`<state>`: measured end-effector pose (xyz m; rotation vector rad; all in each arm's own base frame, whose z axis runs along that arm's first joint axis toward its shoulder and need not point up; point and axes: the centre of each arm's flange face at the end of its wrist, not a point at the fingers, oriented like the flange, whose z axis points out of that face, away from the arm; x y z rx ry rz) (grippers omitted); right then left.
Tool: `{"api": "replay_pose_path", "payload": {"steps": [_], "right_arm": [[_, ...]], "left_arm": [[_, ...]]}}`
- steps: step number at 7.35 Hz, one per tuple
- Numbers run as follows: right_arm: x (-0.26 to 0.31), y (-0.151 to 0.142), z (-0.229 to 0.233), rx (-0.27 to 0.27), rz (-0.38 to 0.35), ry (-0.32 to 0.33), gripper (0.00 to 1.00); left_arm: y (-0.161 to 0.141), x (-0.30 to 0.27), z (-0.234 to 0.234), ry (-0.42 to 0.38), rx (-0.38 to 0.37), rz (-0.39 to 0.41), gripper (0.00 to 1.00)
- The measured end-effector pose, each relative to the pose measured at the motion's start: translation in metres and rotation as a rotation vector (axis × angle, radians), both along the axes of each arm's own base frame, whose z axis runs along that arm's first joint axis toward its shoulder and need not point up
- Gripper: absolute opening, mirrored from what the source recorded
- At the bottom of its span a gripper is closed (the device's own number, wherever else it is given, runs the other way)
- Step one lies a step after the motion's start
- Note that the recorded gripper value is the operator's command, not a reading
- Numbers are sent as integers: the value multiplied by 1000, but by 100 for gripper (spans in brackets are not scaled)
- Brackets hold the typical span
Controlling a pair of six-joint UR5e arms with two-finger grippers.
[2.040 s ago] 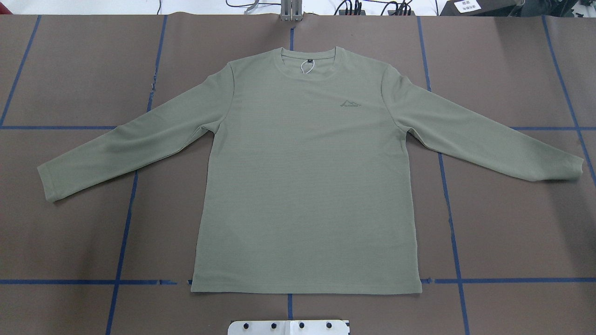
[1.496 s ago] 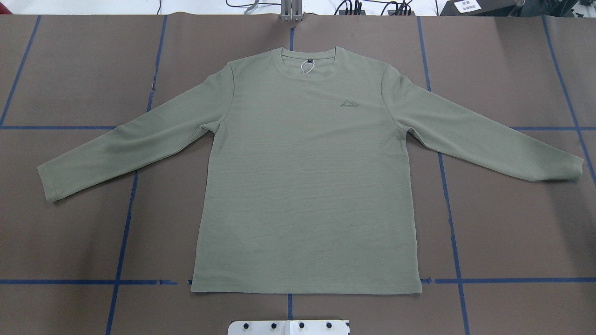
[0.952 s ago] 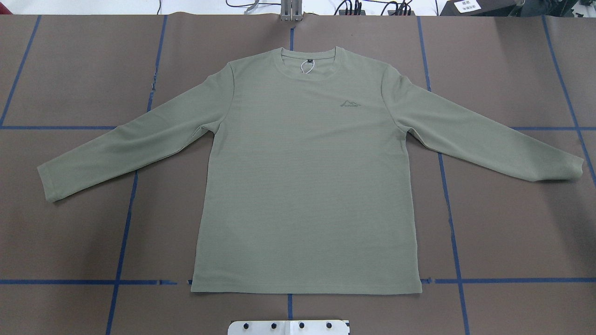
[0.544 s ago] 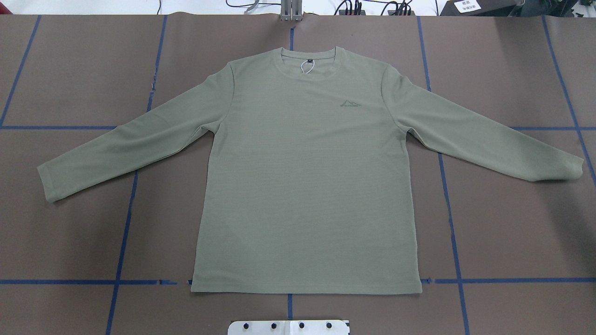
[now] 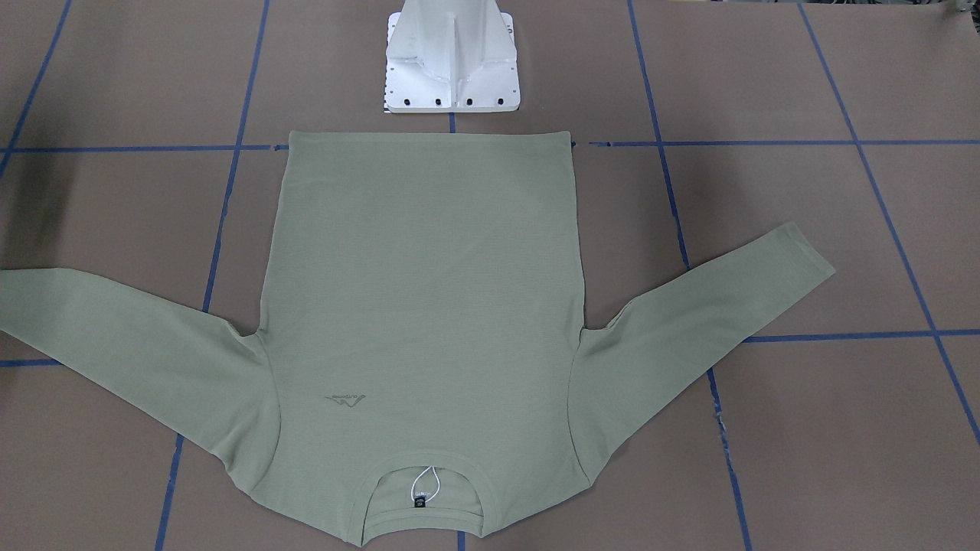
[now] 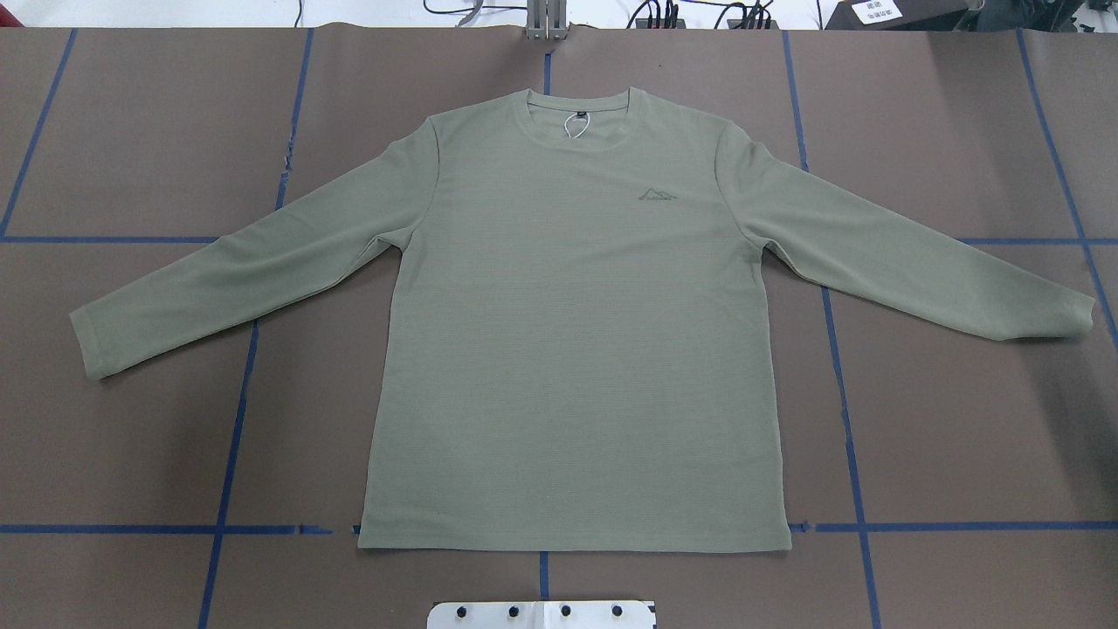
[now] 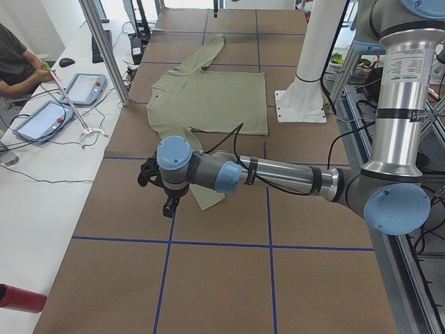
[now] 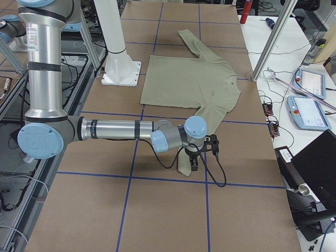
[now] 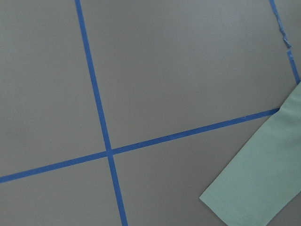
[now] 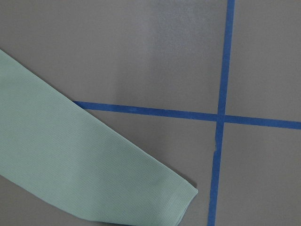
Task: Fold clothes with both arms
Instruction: 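Lower the right gripper toward the cuff of the sleeve nearest it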
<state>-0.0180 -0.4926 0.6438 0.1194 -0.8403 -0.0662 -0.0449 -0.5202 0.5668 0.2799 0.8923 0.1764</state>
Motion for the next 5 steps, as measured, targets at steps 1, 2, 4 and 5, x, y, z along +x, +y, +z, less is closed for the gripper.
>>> {"api": "replay_pose_path", "payload": {"steps": [1, 2, 4, 5], "right_arm": [[-7, 4, 19, 23, -12, -6, 100], [-17, 7, 34, 47, -29, -10, 100], [-47, 12, 46, 60, -63, 4, 100], [-57, 13, 49, 60, -75, 18, 100]], "left_arm": [[0, 0, 3, -2, 5, 1, 100], [0, 0, 5, -3, 4, 2, 100], [1, 0, 7, -3, 1, 1, 100], [1, 0, 8, -4, -1, 1, 100]]}}
